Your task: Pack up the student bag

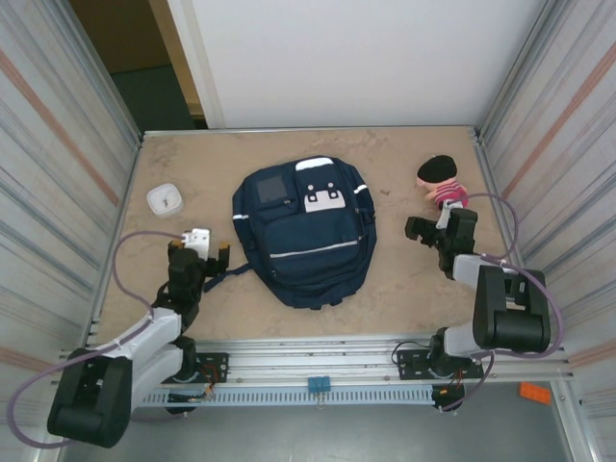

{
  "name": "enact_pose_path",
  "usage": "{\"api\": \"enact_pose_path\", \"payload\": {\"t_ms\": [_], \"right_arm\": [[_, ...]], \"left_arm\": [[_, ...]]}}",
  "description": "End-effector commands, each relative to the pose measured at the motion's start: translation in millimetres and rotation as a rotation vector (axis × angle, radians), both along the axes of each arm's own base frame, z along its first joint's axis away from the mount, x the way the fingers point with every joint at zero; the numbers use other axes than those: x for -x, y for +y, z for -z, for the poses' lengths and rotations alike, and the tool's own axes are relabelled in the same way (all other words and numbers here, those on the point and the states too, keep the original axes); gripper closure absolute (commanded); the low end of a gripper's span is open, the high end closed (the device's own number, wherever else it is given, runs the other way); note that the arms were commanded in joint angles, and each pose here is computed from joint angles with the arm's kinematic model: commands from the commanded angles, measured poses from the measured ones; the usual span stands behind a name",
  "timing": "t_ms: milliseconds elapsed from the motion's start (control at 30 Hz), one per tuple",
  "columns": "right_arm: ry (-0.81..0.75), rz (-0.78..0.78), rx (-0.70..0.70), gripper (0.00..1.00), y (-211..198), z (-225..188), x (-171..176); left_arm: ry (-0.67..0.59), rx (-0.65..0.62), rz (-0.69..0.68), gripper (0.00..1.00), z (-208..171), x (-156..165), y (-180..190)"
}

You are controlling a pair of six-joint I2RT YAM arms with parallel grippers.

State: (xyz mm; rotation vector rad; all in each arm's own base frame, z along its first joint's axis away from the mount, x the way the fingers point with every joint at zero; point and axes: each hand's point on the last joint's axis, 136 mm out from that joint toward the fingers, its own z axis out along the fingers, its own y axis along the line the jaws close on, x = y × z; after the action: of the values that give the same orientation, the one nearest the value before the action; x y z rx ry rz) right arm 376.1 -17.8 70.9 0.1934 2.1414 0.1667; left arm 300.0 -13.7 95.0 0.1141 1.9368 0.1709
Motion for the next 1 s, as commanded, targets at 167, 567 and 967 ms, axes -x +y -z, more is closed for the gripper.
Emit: {"api": "enact_pose_path", "payload": {"t_ms": [167, 567, 967], "right_arm": [[-0.174, -0.051, 0.086, 0.01, 9, -11, -18], [-0.165, -0.040, 0.095, 0.01, 9, -10, -17], [-0.168, -0.040, 0.096, 0.01, 9, -10, -18]], "left_arm": [[-0.142, 0.123, 0.228, 0.01, -38, -50, -24], [0.009, 0.153, 0.103, 0.01, 2, -96, 1], [0.031, 0.128, 0.081, 0.01, 4, -96, 1]]}}
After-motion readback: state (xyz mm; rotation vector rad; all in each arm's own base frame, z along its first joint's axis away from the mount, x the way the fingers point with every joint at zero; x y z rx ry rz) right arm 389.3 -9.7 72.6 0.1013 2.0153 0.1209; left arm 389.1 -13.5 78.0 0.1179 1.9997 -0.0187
